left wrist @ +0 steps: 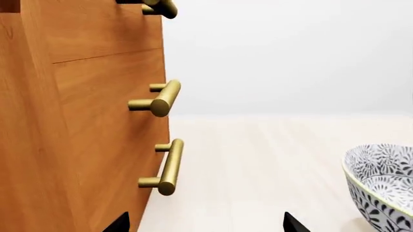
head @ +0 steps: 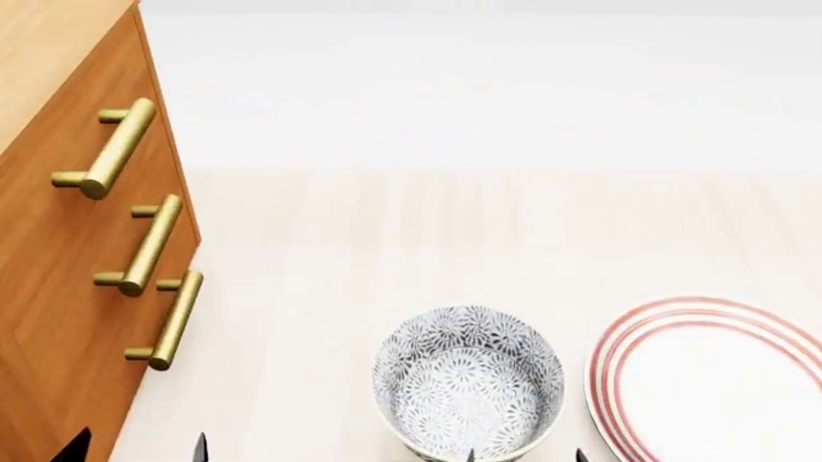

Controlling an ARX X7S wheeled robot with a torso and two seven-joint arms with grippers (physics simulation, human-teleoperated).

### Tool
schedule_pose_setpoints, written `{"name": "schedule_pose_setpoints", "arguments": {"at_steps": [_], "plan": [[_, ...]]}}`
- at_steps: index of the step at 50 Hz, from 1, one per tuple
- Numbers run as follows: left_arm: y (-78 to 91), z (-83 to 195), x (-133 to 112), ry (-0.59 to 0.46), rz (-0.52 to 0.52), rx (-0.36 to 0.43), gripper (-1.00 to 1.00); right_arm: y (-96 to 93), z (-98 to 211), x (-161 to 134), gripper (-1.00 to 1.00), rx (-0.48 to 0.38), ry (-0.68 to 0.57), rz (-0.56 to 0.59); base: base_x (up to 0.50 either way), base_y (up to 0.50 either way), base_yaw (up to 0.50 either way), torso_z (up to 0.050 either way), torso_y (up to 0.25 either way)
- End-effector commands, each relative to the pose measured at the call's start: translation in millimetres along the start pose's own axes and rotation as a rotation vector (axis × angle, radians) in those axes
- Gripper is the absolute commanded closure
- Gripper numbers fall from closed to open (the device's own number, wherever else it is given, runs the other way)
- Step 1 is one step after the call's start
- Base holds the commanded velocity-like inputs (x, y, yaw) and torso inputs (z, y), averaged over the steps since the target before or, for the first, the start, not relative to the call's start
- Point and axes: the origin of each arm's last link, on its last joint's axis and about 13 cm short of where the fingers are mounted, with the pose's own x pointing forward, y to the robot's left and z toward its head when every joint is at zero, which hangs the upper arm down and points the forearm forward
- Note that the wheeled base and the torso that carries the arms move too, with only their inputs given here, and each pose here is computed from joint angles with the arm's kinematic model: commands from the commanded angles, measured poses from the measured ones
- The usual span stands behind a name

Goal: Open the top drawer of the cabinet.

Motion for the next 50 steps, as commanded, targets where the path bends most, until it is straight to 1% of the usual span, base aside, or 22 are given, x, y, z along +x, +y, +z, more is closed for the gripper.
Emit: {"name": "schedule_pose_setpoints", "arguments": {"at_steps": [1, 4, 5, 7, 9, 13, 14, 15, 16, 18, 21, 22, 26, 27, 31, 33, 34, 38, 43, 44, 48, 50], "plan": [[-1.0, 6.3, 3.2, 0.018, -0.040, 0.164, -1.00, -0.3, -0.8, 0.3, -1.00, -0.003, 0.009, -0.006, 0.00, 0.00, 0.00, 0.000, 0.000], [-0.5, 11.8, 6.9, 0.029, -0.065, 0.223, -1.00, -0.4, -0.8, 0.5, -1.00, -0.002, 0.010, -0.007, 0.00, 0.00, 0.00, 0.000, 0.000], [0.1, 13.6, 11.3, 0.025, -0.060, 0.294, -1.00, -0.5, -0.5, 0.4, -1.00, -0.002, 0.011, -0.008, 0.00, 0.00, 0.00, 0.000, 0.000], [0.8, 17.7, 15.7, 0.027, -0.068, 0.347, -1.00, -0.8, -0.3, 0.3, -1.00, -0.001, 0.012, -0.010, 0.00, 0.00, 0.00, 0.000, 0.000], [2.1, 22.5, 24.3, 0.039, -0.062, 0.433, -1.00, -0.8, -0.6, 0.7, -1.00, 0.000, 0.016, -0.011, 0.00, 0.00, 0.00, 0.000, 0.000], [1.2, 28.2, 32.2, 0.054, -0.105, 0.517, -1.00, -1.0, -0.7, 1.2, -1.00, 0.001, 0.018, -0.013, 0.00, 0.00, 0.00, 0.000, 0.000], [0.9, 29.8, 33.4, 0.049, -0.108, 0.511, -1.00, -1.1, -1.0, 1.2, -1.00, 0.001, 0.019, -0.014, 0.00, 0.00, 0.00, 0.000, 0.000], [0.8, 35.4, 38.6, 0.042, -0.105, 0.552, -1.00, -1.1, -0.9, 1.1, -1.00, 0.002, 0.021, -0.015, 0.00, 0.00, 0.00, 0.000, 0.000], [0.5, 37.4, 39.7, 0.034, -0.107, 0.559, -1.00, -1.1, -0.9, 1.1, -1.00, 0.001, 0.021, -0.016, 0.00, 0.00, 0.00, 0.000, 0.000], [-0.2, 44.4, 44.1, 0.023, -0.114, 0.613, -1.00, -1.3, -1.7, 1.3, -1.00, 0.002, 0.023, -0.017, 0.00, 0.00, 0.00, 0.000, 0.000], [-0.7, 50.6, 48.0, 0.036, -0.123, 0.642, -1.00, -1.2, -1.9, 1.3, -1.00, 0.001, 0.024, -0.017, 0.00, 0.00, 0.00, 0.000, 0.000], [-0.1, 55.0, 50.9, 0.028, -0.115, 0.683, -1.00, -1.2, -2.0, 1.2, -1.00, 0.001, 0.025, -0.017, 0.00, 0.00, 0.00, 0.000, 0.000], [0.0, 61.6, 53.8, 0.023, -0.129, 0.767, -1.00, -1.2, -2.0, 0.9, -1.00, -0.001, 0.027, -0.019, 0.00, 0.00, 0.00, 0.000, 0.000], [-0.2, 62.7, 53.9, 0.025, -0.129, 0.771, -1.00, -1.1, -2.2, 0.7, -1.00, 0.000, 0.028, -0.017, 0.00, 0.00, 0.00, 0.000, 0.000], [-2.0, 66.9, 56.3, 0.007, -0.144, 0.908, -1.00, -1.1, -2.3, 0.8, -1.00, 0.000, 0.029, -0.018, 0.00, 0.00, 0.00, 0.000, 0.000], [-1.6, 68.9, 57.8, 0.008, -0.135, 0.914, -1.00, -1.1, -2.9, 0.8, -1.00, 0.000, 0.030, -0.017, 0.00, 0.00, 0.00, 0.000, 0.000], [-0.8, 71.0, 59.4, 0.005, -0.126, 0.938, -1.00, -1.2, -2.5, 0.7, -1.00, -0.001, 0.030, -0.018, 0.00, 0.00, 0.00, 0.000, 0.000], [1.1, 77.5, 64.0, 0.012, -0.110, 0.934, -1.00, -1.0, -3.3, 0.9, -1.00, -0.001, 0.033, -0.017, 0.00, 0.00, 0.00, 0.000, 0.000], [2.7, 92.1, 71.1, -0.048, -0.070, 1.064, -1.00, -0.9, -2.9, 0.4, -1.00, -0.001, 0.036, -0.015, 0.00, 0.00, 0.00, 0.000, 0.000], [2.8, 93.5, 71.5, -0.043, -0.068, 1.063, -1.00, -1.0, -3.2, 0.5, -1.00, -0.001, 0.036, -0.016, 0.00, 0.00, 0.00, 0.000, 0.000], [3.6, 96.6, 73.1, -0.064, -0.059, 1.145, -1.00, -1.0, -3.3, 0.4, -1.00, -0.001, 0.038, -0.015, 0.00, 0.00, 0.00, 0.000, 0.000], [4.1, 97.7, 73.0, -0.064, -0.059, 1.157, -1.00, -1.0, -4.1, 0.7, -1.00, -0.002, 0.038, -0.015, 0.00, 0.00, 0.00, 0.000, 0.000]]}}
